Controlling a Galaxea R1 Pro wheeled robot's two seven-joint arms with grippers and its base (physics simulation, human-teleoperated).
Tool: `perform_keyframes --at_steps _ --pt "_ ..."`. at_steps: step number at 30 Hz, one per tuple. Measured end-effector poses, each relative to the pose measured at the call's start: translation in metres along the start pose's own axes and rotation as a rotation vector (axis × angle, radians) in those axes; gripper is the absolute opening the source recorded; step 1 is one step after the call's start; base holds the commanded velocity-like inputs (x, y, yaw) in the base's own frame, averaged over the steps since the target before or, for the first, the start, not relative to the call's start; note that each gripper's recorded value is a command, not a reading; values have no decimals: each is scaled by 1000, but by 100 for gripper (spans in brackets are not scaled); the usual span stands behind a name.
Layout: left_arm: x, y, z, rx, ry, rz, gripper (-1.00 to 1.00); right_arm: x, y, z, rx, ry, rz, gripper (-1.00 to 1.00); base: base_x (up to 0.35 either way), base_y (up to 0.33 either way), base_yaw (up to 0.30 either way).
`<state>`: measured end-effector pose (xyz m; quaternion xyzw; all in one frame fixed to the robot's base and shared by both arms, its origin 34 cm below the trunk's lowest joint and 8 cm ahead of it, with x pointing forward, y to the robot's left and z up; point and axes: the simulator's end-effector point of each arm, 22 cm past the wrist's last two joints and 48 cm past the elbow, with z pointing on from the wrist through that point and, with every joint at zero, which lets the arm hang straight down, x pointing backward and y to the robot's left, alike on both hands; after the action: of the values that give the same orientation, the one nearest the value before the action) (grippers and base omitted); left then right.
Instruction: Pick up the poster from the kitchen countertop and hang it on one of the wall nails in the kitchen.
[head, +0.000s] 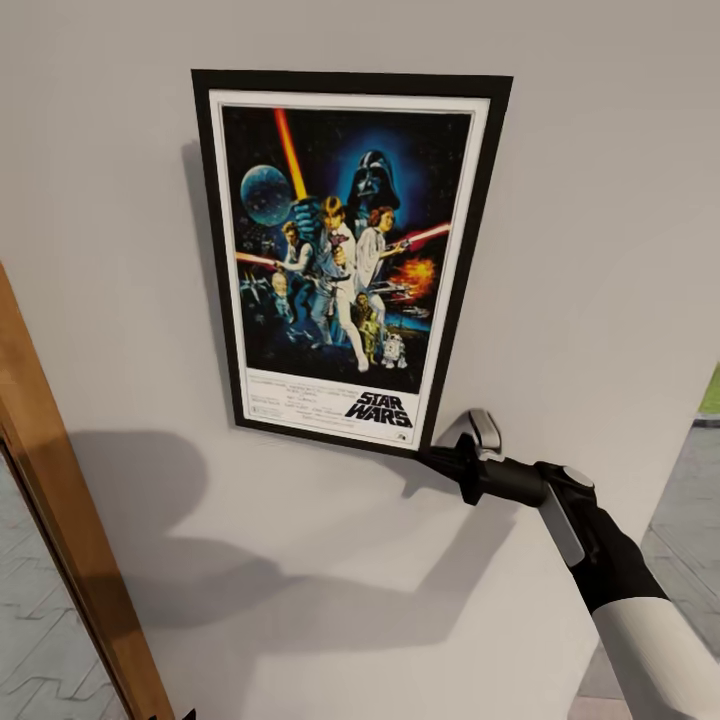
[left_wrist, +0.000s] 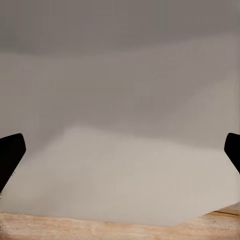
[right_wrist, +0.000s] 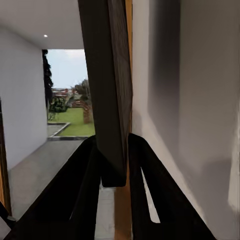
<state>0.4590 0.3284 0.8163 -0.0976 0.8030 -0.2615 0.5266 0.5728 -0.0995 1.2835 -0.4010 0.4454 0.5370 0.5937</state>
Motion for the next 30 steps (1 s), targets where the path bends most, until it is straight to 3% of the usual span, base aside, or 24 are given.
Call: perform_keyframes --at_steps 21,30 --pt "0 -1 0 1 -1 -1 100 -9 -11 -1 48 -41 -110 -100 0 0 0" --pt "-1 2 -1 -2 1 4 100 -6 -2 -2 9 -38 -81 -100 0 0 0"
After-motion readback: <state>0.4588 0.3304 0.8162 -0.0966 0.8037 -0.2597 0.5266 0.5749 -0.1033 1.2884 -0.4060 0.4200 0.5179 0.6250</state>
